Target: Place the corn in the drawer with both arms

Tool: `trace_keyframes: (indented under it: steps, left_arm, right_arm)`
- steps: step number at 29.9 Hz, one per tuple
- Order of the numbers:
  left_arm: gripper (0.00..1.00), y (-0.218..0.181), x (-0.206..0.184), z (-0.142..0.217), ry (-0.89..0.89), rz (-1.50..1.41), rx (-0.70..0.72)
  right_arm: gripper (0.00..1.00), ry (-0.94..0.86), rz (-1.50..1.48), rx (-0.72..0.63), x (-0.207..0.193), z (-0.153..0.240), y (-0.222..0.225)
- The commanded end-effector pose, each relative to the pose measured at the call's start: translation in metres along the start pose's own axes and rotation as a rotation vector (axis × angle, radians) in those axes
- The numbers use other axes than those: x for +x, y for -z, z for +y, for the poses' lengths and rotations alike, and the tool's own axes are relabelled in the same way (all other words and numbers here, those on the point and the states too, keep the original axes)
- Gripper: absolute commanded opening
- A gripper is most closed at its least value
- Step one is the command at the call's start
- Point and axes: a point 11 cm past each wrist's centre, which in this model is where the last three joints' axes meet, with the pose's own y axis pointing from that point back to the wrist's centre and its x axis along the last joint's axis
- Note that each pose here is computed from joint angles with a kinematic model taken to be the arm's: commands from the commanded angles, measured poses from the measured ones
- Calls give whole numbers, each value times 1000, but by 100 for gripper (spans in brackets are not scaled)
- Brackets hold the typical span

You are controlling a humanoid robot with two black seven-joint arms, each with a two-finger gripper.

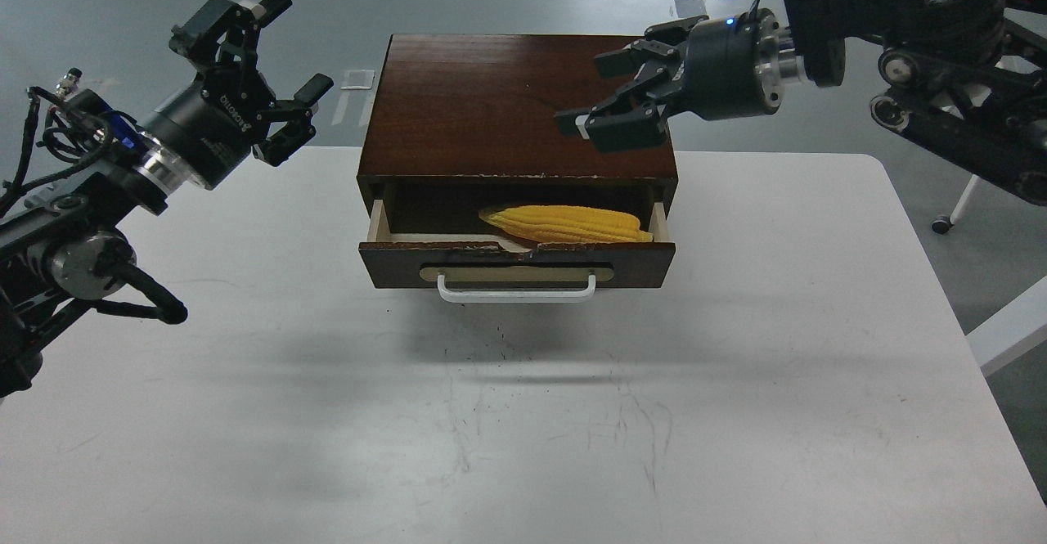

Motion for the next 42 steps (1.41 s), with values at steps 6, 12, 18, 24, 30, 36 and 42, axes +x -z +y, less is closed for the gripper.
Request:
trace_keyframes:
  steps: [6, 12, 18, 24, 30, 36, 42]
  left_arm:
    - [99, 2, -2, -1, 3, 6, 1]
    - [99, 3, -3, -1, 4, 9, 2]
    - [99, 5, -5, -2, 7, 14, 2]
    - [99, 9, -7, -2, 8, 24, 4]
    - [99, 12, -10, -3, 11, 33, 5]
    - [99, 23, -11, 0, -9, 75, -4]
    - [99, 37, -10, 11, -32, 85, 7]
  right_arm:
    - [100, -424, -698, 12, 7, 41, -69]
    - [100, -638, -1025, -7, -28, 60, -110]
    - [100, -851, -1251, 32, -50, 72, -133]
    - [100, -938, -1476, -10, -125, 70, -144]
    - [100, -958, -1605, -25, -166, 64, -142]
    - [100, -1002, -1717, -4, -187, 58, -137]
    - [100, -972, -1799, 89, -198, 55, -128]
